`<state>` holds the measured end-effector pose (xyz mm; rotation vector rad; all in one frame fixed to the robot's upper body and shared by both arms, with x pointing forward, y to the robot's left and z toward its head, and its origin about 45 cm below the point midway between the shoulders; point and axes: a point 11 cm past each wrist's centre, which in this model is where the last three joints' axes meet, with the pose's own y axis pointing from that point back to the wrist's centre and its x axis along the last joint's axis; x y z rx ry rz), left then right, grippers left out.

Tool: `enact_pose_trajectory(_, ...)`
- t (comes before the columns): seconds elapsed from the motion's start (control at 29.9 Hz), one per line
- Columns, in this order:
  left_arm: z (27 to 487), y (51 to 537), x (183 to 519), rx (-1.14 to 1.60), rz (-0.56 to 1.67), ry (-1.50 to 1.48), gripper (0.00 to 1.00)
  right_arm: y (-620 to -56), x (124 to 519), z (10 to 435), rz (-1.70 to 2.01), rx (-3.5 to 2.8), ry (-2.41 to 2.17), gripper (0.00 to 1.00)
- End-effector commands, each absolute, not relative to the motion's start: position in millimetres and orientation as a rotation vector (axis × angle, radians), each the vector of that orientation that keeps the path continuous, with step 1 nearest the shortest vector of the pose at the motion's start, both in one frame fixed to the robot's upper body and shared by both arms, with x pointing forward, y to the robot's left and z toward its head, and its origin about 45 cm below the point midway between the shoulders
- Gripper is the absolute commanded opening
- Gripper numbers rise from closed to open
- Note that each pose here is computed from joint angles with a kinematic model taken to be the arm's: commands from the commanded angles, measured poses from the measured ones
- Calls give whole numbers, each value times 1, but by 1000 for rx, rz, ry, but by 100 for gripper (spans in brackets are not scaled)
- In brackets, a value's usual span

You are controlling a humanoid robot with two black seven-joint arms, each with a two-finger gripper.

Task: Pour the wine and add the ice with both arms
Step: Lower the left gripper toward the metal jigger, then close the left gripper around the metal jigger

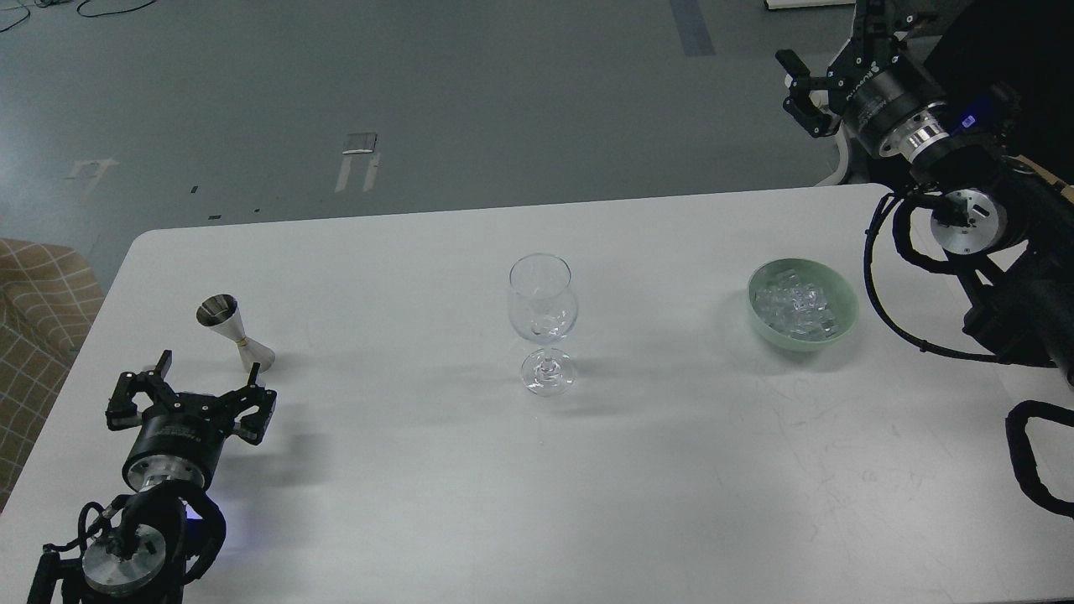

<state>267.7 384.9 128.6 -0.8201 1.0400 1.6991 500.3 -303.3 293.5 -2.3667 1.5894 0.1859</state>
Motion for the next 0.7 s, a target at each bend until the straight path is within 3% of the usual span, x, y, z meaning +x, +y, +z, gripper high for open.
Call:
enact_pose_trajectory(0.0,128,385,278,-836,1699,1043,99,-303,500,293,188,-2367,1591,100)
enact_pose_trajectory(0.67,110,388,304,-838,1751,1087,98,-305,498,288,194,-2370,1597,100)
